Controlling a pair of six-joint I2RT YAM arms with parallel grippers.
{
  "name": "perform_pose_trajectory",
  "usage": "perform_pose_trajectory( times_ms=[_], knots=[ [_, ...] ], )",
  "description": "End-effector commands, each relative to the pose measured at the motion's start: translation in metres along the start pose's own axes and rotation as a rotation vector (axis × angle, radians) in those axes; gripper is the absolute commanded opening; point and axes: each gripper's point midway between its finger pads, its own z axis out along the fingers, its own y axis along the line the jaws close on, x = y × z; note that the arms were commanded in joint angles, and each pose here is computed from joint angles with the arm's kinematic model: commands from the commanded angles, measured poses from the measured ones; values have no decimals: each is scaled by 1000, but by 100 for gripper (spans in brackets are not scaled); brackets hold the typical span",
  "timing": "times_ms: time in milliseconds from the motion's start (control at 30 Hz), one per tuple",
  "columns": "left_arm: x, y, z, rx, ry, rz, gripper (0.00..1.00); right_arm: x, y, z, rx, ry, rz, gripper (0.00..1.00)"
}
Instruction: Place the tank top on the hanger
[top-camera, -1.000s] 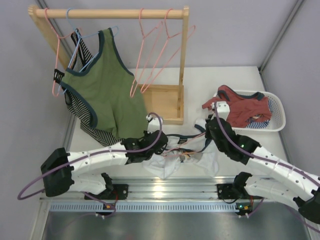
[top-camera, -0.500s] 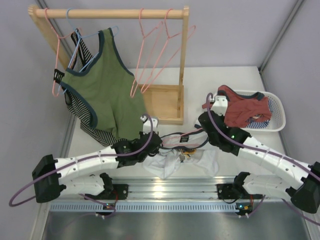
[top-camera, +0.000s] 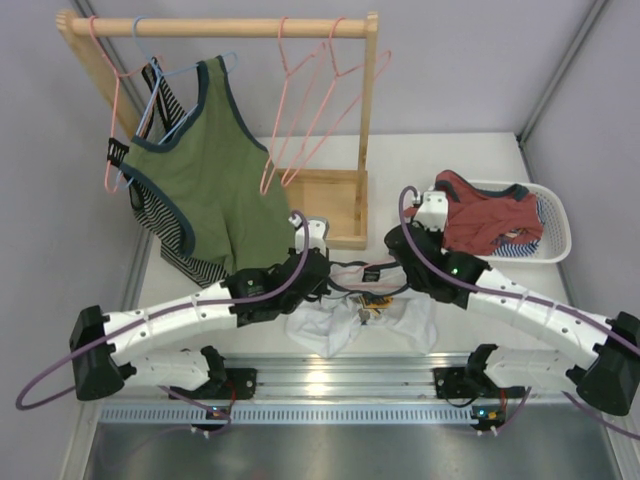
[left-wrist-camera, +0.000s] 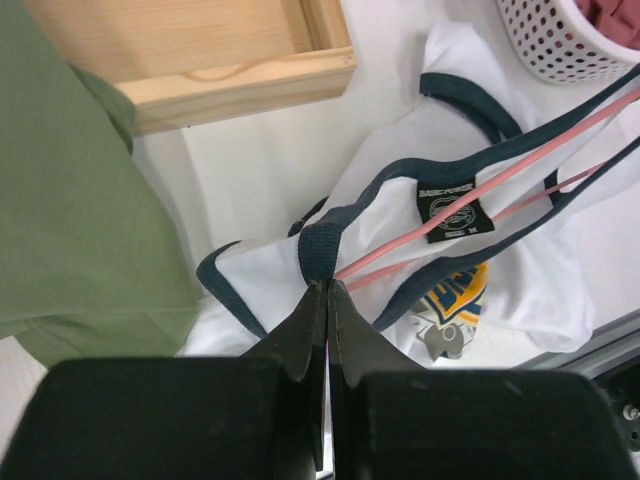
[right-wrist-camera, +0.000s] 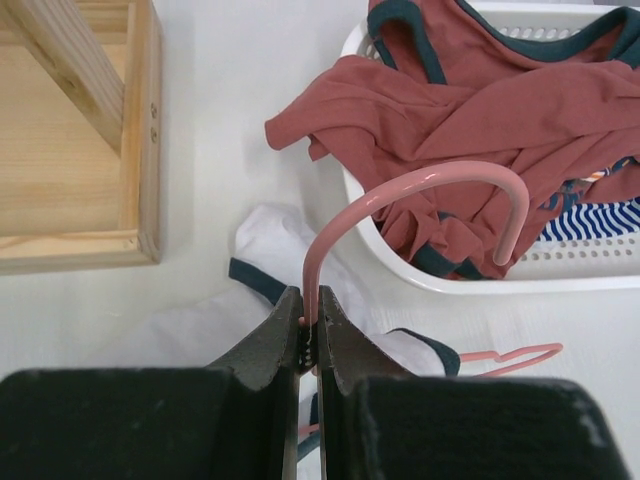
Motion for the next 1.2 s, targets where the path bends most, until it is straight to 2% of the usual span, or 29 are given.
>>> perform_pose_trajectory(
  times_ms=[0, 400, 800, 1067, 1167],
  knots=[
    [-15, -11, -2, 3, -9, 11, 0, -30, 7, -8, 8, -69, 74, 0],
    [-37, -51, 9, 40, -22, 25, 0, -53, 40, -20, -31, -102, 62, 0],
    [-49, -58, 20, 28, -83, -17, 0, -61, 51, -37, -81, -110, 70, 0],
    [-62, -70, 13, 110, -141, -50, 0, -60, 52, -39, -88, -107, 58, 0],
    [-63, -72, 10, 132, -144, -31, 6, -60, 53, -40, -88, -106, 50, 0]
  ],
)
